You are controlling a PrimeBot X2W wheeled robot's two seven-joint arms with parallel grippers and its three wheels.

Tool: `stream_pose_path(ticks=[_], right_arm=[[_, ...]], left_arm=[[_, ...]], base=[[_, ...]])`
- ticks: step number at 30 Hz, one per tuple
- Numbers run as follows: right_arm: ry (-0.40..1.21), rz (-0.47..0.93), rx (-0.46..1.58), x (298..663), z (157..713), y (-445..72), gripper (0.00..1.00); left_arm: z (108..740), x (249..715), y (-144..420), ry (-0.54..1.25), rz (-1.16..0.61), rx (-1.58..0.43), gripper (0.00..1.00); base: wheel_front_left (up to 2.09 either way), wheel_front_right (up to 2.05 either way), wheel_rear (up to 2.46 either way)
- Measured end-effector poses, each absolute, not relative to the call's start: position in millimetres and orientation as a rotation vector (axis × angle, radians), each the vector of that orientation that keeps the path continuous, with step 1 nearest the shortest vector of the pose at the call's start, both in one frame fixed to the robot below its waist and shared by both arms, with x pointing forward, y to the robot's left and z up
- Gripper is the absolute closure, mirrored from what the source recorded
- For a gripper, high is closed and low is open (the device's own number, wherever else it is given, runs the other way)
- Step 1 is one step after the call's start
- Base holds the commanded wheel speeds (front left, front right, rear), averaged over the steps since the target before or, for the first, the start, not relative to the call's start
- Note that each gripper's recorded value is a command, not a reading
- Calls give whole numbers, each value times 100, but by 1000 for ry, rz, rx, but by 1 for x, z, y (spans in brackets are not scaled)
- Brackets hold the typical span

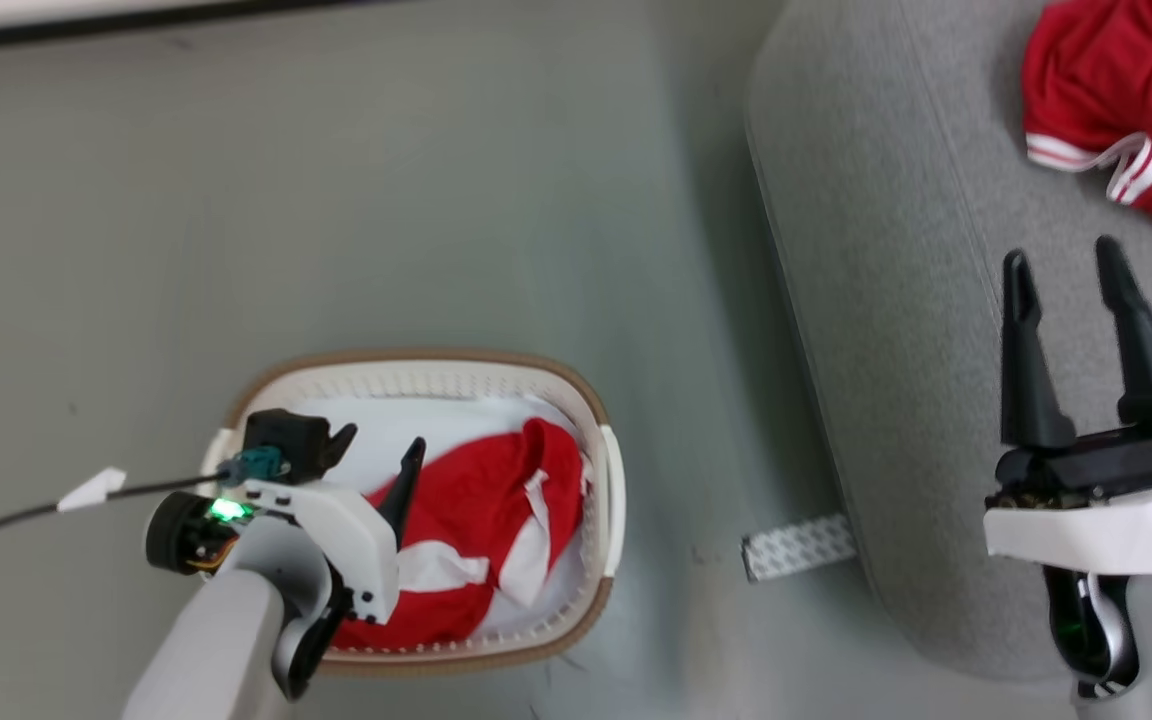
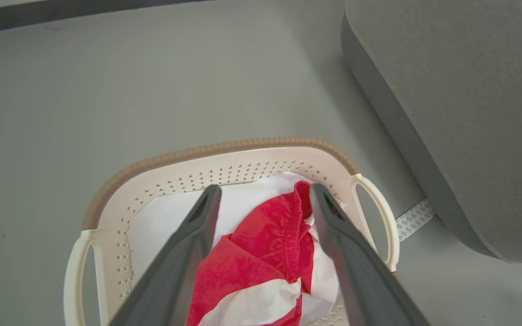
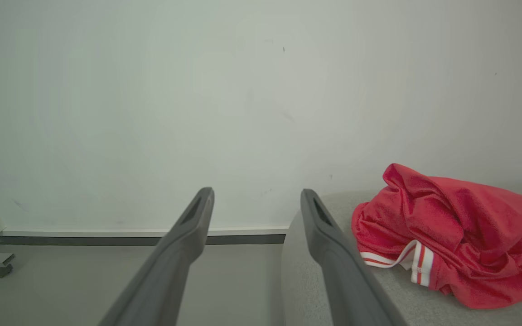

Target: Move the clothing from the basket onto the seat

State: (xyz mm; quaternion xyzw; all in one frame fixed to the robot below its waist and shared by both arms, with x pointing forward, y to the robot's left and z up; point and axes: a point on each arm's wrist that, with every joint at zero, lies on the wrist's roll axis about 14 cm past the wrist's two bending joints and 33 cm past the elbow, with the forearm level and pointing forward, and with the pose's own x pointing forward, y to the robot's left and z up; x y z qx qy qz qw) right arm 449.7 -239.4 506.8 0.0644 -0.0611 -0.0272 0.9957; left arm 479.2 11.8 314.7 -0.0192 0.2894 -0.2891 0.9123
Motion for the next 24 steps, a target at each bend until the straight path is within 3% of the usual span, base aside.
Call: stream_pose_path(ticks=[13,24], right_arm=[[-34,-142,104,463,463,-263,0],[59,-193,95,457,428,-277,0]], left_arm=[[176,441,4,1096,-670,21,0],[116,416,-1,1343,-751,142,0]], base=[[0,0,0],[0,0,0]])
